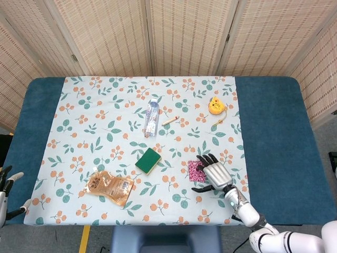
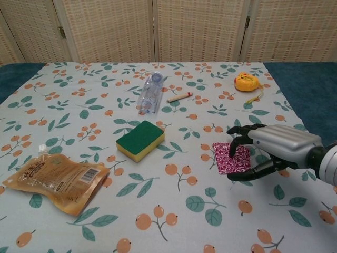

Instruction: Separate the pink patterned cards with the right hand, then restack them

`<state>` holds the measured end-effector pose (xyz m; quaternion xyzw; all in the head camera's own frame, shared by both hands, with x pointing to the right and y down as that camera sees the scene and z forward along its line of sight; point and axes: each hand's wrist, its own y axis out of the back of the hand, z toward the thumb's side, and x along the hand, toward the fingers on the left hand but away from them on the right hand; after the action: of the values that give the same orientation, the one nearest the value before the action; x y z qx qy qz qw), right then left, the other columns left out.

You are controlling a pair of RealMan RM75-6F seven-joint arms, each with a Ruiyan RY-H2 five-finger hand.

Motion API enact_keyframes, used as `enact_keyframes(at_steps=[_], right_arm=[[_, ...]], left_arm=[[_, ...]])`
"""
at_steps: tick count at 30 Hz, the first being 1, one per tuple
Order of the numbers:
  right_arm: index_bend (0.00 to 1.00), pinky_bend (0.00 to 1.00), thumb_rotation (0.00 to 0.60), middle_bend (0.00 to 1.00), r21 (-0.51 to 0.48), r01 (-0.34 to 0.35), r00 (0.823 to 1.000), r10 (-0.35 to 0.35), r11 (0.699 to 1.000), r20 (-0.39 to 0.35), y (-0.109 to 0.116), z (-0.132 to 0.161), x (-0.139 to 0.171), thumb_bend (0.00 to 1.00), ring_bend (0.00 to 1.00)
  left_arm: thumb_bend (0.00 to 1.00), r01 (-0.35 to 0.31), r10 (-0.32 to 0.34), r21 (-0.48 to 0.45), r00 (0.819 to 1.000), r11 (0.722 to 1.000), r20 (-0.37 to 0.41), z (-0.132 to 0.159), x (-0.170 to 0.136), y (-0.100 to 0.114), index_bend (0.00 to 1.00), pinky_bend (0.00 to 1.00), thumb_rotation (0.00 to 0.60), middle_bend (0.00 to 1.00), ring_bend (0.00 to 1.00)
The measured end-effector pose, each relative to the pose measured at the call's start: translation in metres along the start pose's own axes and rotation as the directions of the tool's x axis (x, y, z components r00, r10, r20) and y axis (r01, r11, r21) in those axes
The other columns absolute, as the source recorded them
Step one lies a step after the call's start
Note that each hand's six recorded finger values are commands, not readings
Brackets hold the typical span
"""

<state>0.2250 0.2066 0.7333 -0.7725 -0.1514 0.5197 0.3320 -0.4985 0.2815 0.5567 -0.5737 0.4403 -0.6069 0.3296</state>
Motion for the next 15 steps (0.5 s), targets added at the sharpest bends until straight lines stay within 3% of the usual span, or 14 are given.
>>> enact_keyframes(at_steps=[15], right_arm=[[0.30,0.00,0.154,0.08,0.022,0.002,1.000,-0.002,1.000,0.010,0.003,-0.012,0.026,0.18,0.00]], left_arm=[[0.25,0.001,-0.001,-0.001,1.000,1.000,0.005,0.003,0.001,-0.001,0.26,0.00,0.600,0.10,0.12]])
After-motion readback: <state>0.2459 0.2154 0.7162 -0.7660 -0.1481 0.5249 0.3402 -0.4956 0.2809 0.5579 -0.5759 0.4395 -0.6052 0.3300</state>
